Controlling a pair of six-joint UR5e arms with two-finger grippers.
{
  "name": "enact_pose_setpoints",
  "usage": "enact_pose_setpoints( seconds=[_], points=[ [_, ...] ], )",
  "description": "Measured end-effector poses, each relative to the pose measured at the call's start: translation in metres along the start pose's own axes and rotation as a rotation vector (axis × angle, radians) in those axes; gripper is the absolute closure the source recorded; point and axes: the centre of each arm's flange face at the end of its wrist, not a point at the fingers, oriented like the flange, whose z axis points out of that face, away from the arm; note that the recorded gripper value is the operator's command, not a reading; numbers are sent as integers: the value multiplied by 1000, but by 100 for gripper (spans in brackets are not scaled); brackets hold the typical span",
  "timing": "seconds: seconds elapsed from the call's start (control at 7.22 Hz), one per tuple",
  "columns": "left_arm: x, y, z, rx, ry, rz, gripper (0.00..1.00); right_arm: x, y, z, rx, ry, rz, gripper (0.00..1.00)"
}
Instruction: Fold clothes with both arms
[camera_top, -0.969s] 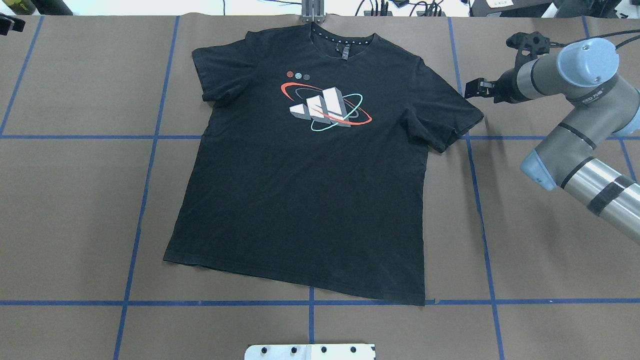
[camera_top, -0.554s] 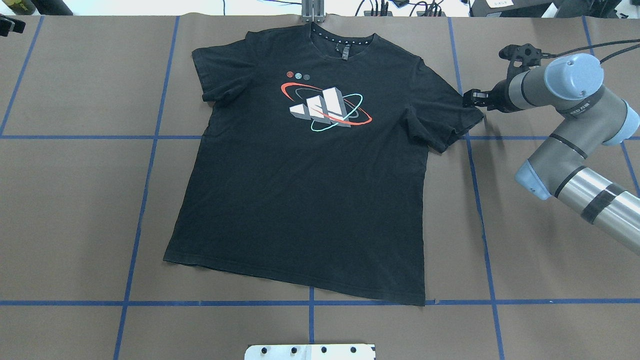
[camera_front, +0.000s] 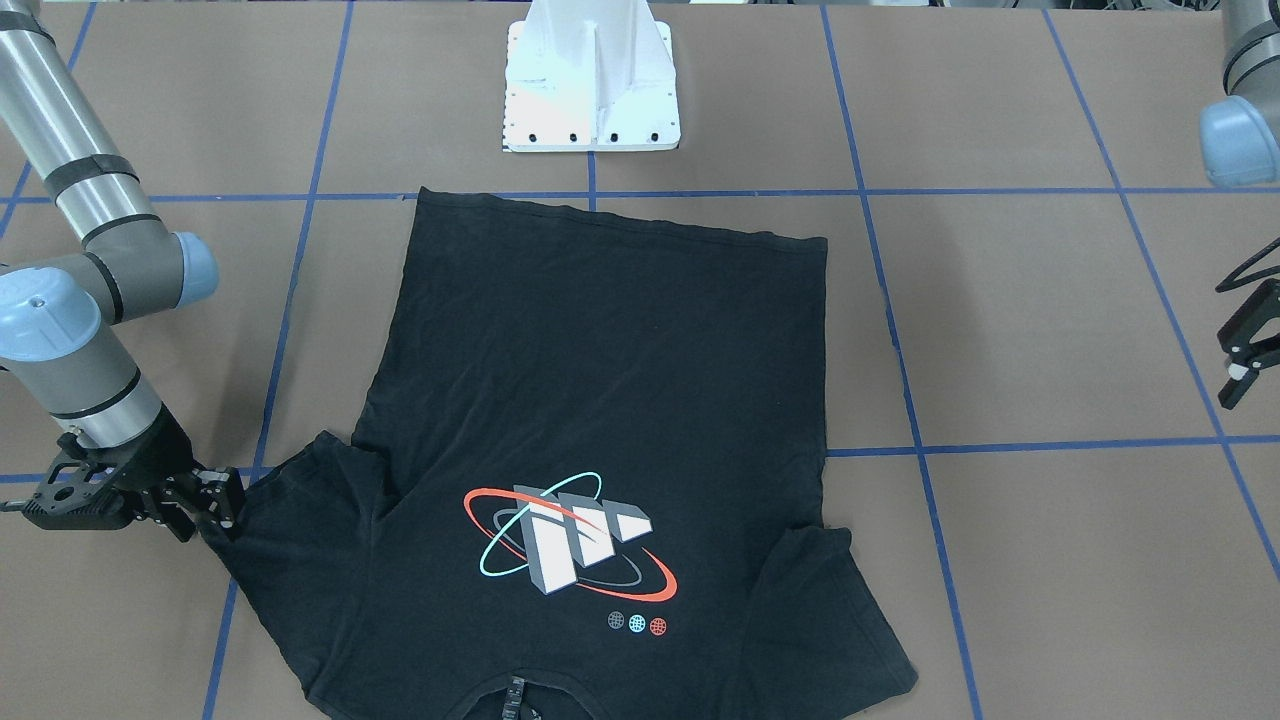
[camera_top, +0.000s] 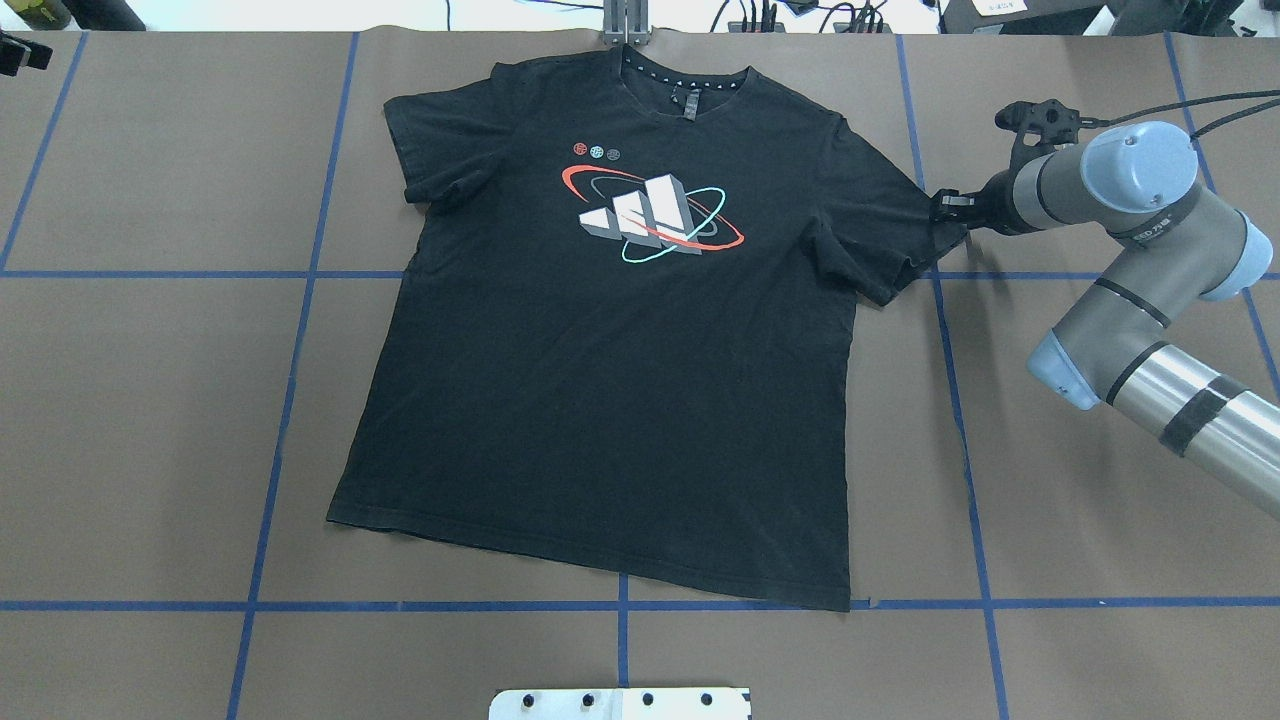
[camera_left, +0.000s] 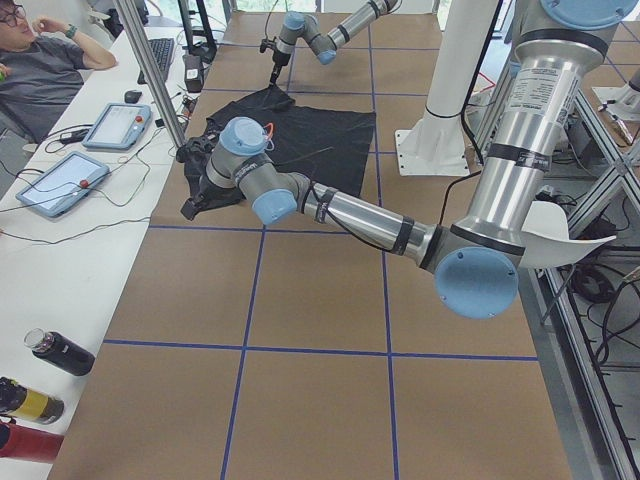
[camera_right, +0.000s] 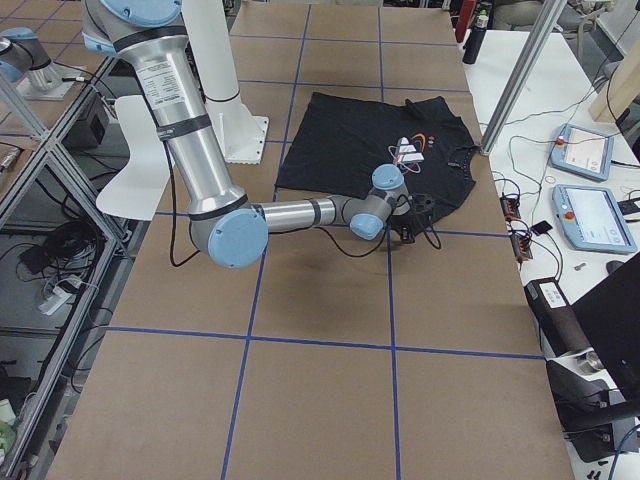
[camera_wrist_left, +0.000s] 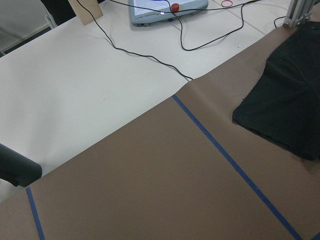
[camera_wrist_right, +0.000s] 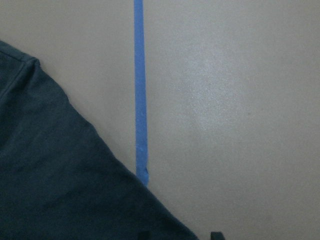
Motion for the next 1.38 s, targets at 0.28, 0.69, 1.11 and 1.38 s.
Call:
enact_pose_setpoints(
  seconds=[0.28, 0.69, 1.11, 1.38],
  points=[
    [-1, 1, 1, -3, -1, -2, 0, -9, -2, -5, 3, -17, 25, 100],
    [-1, 2, 2, -6, 0, -3, 0, -50, -16, -25, 5, -32, 38, 100],
    [-1, 3, 3, -7, 0, -4, 0, -164, -56, -50, 1, 6, 148, 100],
    [-1, 2, 2, -5, 0, -2, 0, -243, -66, -45, 42, 35, 207, 100]
  ],
)
